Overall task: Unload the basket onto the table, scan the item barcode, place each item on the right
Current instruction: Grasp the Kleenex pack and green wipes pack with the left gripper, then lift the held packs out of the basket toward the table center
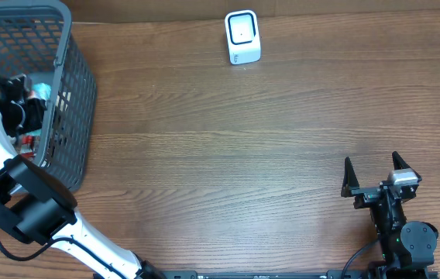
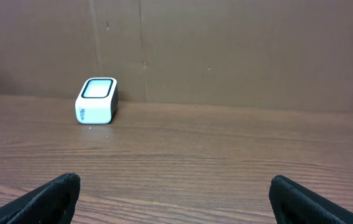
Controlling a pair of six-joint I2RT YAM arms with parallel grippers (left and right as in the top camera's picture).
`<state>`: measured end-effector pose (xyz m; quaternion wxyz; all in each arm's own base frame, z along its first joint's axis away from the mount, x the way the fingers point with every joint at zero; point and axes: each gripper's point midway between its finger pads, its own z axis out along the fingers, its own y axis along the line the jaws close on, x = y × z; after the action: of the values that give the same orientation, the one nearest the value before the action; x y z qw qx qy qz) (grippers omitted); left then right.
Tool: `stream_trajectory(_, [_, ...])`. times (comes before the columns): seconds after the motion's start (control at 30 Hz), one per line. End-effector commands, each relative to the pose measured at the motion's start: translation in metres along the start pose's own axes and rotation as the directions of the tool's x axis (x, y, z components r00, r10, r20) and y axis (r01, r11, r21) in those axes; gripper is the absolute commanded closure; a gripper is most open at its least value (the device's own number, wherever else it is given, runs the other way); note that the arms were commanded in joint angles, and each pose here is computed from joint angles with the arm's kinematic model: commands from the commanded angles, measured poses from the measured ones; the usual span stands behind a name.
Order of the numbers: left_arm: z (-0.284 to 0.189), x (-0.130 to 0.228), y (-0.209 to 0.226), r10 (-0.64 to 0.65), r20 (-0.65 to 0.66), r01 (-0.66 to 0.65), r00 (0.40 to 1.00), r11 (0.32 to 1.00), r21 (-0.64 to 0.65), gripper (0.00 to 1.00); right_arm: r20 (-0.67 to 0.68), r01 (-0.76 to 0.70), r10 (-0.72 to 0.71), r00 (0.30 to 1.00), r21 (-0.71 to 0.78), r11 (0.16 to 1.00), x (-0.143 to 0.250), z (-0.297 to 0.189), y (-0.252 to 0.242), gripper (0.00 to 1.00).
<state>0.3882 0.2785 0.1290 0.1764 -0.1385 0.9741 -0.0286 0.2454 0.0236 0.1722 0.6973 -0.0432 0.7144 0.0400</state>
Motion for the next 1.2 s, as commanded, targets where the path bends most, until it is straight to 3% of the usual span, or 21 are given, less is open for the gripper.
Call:
stream_trajectory(0.0, [-0.038, -0.032, -0.002, -0.014, 0.109, 0.017, 0.994, 0.999, -0.029, 0.58, 0.003, 0.001, -0.001, 1.000, 0.008, 1.000, 0.002, 0.000, -0.002, 0.00])
stream_trajectory(0.3, [-0.122, -0.068, -0.017, -0.021, 0.271, 0.039, 0.962, 0.997, -0.059, 0.59, 0.003, 0.001, -0.001, 1.000, 0.009, 1.000, 0.002, 0.000, -0.002, 0.00])
stream_trajectory(0.57, [-0.227, -0.084, -0.059, 0.003, 0.489, 0.043, 0.872, 0.996, -0.083, 0.59, 0.003, 0.001, -0.001, 1.000, 0.008, 1.000, 0.002, 0.000, -0.002, 0.00])
stream_trajectory(0.9, [-0.321, -0.053, -0.153, 0.101, 0.627, -0.079, 0.773, 0.995, -0.064, 0.58, 0.003, 0.002, -0.002, 1.000, 0.009, 1.000, 0.002, 0.000, -0.002, 0.00])
stream_trajectory(1.17, [-0.319, -0.014, -0.231, 0.185, 0.560, -0.244, 0.807, 0.969, 0.031, 0.59, 0.003, 0.002, -0.002, 1.000, 0.008, 1.000, 0.002, 0.000, -0.002, 0.00])
